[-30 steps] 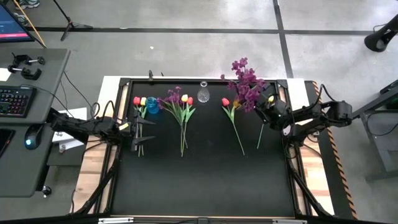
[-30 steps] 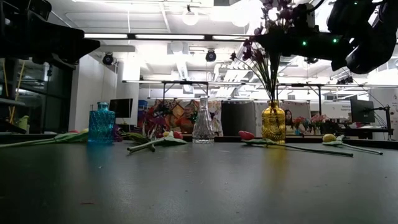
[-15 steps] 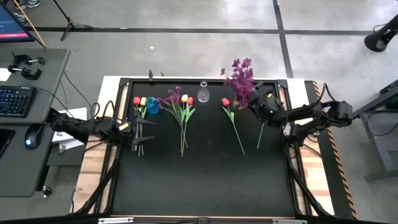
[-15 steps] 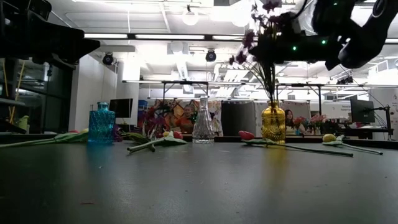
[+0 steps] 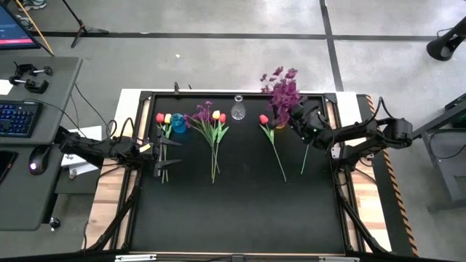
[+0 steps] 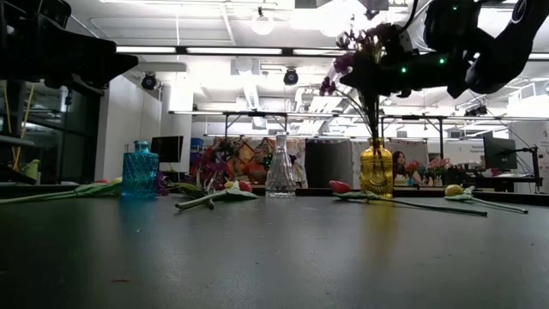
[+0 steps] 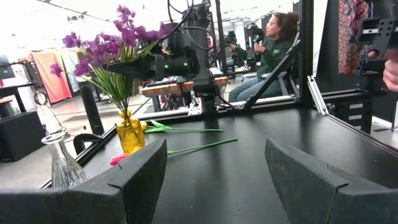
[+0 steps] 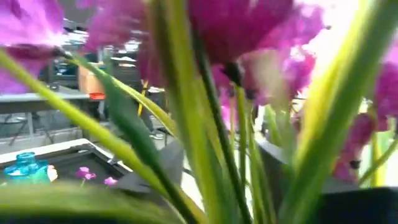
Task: Sort flowers into vase by color
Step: Put the right purple flower into the yellow vase
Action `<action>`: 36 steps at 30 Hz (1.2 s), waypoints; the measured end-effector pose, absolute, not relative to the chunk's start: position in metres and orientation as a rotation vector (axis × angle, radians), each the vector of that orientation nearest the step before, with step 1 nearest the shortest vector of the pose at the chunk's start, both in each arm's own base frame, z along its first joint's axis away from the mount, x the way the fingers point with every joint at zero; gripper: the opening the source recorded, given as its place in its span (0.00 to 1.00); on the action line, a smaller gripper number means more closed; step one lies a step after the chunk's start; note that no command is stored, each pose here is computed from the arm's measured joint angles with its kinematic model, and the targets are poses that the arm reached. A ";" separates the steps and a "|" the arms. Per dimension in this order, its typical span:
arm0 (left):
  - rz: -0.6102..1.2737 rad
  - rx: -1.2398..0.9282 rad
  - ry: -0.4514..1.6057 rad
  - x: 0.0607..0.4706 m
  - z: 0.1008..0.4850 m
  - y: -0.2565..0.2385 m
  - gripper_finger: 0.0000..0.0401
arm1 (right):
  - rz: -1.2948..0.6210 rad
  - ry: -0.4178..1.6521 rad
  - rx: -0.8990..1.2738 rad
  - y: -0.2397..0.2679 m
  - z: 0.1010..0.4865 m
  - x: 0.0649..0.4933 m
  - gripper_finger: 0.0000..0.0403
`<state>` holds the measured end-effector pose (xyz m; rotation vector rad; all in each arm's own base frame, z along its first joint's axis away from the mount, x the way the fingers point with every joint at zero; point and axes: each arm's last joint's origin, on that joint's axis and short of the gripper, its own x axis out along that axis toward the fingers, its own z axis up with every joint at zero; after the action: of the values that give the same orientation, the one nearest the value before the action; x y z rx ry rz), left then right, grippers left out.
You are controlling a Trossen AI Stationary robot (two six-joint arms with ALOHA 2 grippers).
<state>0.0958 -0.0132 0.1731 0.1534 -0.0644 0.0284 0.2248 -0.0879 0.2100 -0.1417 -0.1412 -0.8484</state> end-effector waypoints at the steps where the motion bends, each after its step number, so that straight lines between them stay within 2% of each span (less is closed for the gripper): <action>1: 0.029 0.154 -0.064 0.096 0.173 -0.013 0.65 | -0.851 -0.135 -0.148 -0.087 0.210 0.225 0.51; 5: 0.029 0.153 -0.064 0.096 0.173 -0.013 0.65 | -0.852 -0.121 -0.165 -0.081 0.209 0.227 0.65; 10: 0.029 0.153 -0.064 0.096 0.173 -0.013 0.65 | -0.827 -0.057 -0.150 -0.075 0.213 0.228 0.73; 18: 0.028 0.153 -0.065 0.096 0.173 -0.013 0.65 | -0.840 0.114 -0.197 -0.068 0.232 0.229 0.74; 36: 0.029 0.154 -0.064 0.096 0.173 -0.013 0.65 | -0.796 0.329 -0.252 -0.046 0.272 0.205 0.73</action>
<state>0.0959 -0.0131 0.1730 0.1535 -0.0638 0.0289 0.2048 -0.0456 0.2724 -0.2523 0.3293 -0.7959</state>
